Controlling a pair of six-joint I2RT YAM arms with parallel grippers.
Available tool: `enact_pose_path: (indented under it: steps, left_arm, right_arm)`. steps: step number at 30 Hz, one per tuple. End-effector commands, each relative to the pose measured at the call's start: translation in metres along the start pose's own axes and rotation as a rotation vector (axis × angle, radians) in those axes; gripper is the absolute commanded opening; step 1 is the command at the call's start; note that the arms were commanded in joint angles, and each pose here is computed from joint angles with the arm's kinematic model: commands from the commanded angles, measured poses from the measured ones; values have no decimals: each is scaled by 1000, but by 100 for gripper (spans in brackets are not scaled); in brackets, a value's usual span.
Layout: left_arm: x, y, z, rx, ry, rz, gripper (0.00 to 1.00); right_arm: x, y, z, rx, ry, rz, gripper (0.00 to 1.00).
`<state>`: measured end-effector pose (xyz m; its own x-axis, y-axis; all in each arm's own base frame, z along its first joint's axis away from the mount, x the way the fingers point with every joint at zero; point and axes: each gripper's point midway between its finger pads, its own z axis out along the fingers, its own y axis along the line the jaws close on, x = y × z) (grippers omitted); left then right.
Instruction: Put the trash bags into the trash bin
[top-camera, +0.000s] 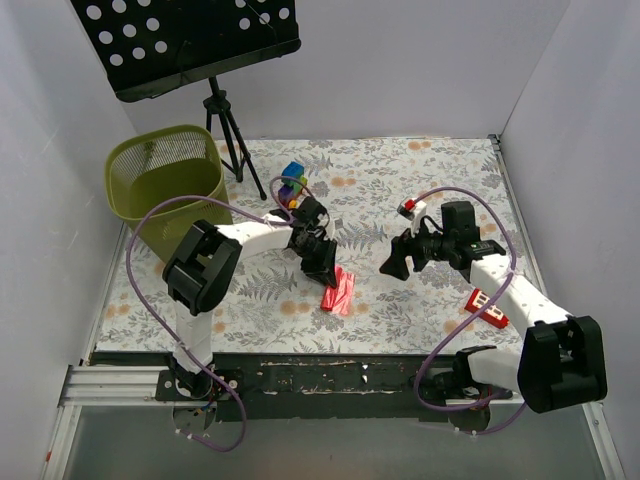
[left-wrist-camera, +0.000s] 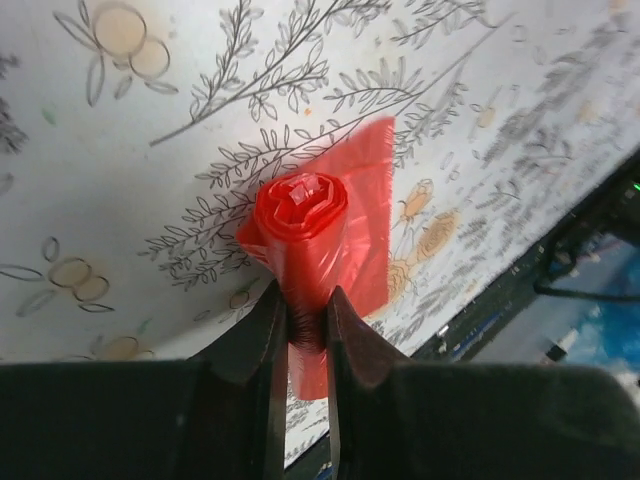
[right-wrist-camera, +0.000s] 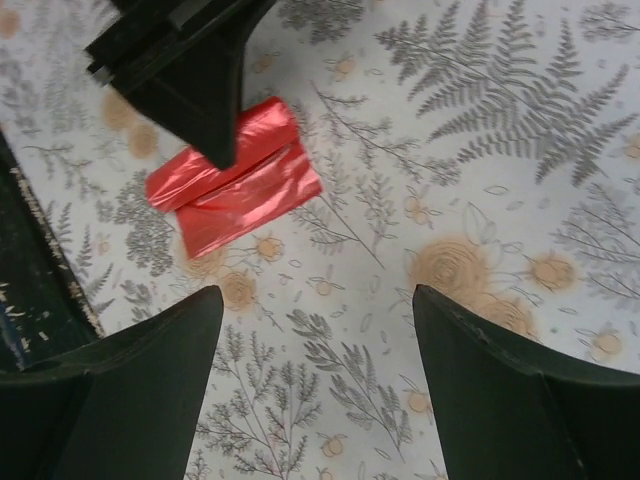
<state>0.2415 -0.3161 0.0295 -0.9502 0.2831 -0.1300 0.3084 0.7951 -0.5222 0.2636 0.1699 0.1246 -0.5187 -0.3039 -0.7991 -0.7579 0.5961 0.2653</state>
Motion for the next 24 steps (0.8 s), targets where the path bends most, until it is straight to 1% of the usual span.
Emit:
enact_pose_path:
  steps: [1,2,4,5,7,8,10,13,16,24]
  left_arm:
    - [-31,-19,-36,315,-105,214,0]
    - [-36,-23,-48,349,-146,258,0]
    - [-36,-33,-67,413,-194,410,0]
    - [-34,-36,-76,419,-218,494,0]
    - [-30,-34,-84,395,-240,648,6]
    - [-28,-31,-86,382,-239,705,10]
    - [-20,-28,-90,382,-212,789,13]
    - [-11,-32,-98,401,-201,835,15]
    - [-10,-41,-109,410,-246,846,15]
    - [-1,-66,-128,456,-276,889,14]
  right_arm:
    - [-6,36,5,-252,-54,-37,86]
    - [-7,37,6,-263,-60,-40,87]
    - [-8,36,10,-279,-65,-50,88]
    - [-9,36,11,-286,-67,-55,88]
    - [-11,36,14,-296,-58,-62,88]
    - [-13,38,15,-307,-57,-72,88]
    - [-17,43,18,-333,-56,-99,88]
    - [-20,56,25,-391,-42,-134,88]
    - [-23,71,32,-440,-31,-198,88]
    - [-29,84,51,-474,-27,-238,88]
